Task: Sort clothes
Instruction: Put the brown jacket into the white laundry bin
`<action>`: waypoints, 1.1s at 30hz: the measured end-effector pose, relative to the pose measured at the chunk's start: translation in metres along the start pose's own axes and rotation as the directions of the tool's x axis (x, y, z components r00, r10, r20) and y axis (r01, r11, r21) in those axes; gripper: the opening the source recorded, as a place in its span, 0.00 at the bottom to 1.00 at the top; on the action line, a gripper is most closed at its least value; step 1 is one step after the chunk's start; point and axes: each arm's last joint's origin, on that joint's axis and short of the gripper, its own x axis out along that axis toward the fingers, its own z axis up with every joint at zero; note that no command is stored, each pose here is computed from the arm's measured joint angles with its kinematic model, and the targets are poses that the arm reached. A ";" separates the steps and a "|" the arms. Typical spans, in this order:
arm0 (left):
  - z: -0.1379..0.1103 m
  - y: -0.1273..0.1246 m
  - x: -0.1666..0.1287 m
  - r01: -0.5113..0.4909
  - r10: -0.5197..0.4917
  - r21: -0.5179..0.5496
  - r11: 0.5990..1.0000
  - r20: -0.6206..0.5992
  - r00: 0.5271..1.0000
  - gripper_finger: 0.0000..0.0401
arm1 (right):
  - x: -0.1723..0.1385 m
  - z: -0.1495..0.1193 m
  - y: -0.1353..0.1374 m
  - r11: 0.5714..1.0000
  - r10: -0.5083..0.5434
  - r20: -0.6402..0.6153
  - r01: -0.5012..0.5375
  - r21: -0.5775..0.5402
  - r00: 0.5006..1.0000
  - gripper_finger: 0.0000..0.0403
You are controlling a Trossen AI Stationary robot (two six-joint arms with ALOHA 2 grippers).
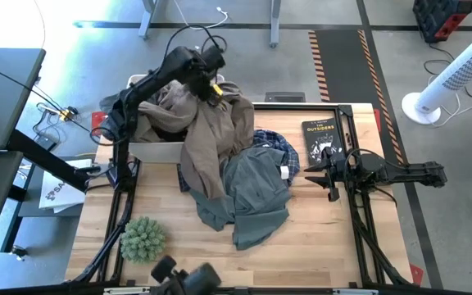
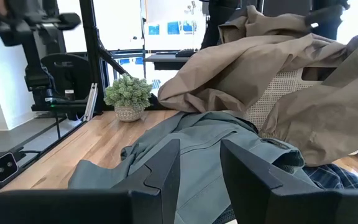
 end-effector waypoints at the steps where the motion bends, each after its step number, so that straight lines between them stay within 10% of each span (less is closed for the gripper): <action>1: 0.002 0.004 0.006 0.014 -0.014 -0.012 1.000 -0.017 1.000 0.17 | 0.000 0.000 0.000 1.000 0.000 0.000 0.000 0.000 1.000 0.28; 21: 0.031 -0.005 0.106 0.180 -0.142 0.212 0.961 -0.181 0.973 0.13 | 0.000 0.000 0.000 1.000 0.000 0.000 0.000 0.000 1.000 0.28; 33: 0.009 -0.003 -0.029 0.132 -0.178 0.234 0.963 0.185 0.967 0.07 | 0.000 0.000 0.000 1.000 0.000 0.000 0.000 0.000 1.000 0.28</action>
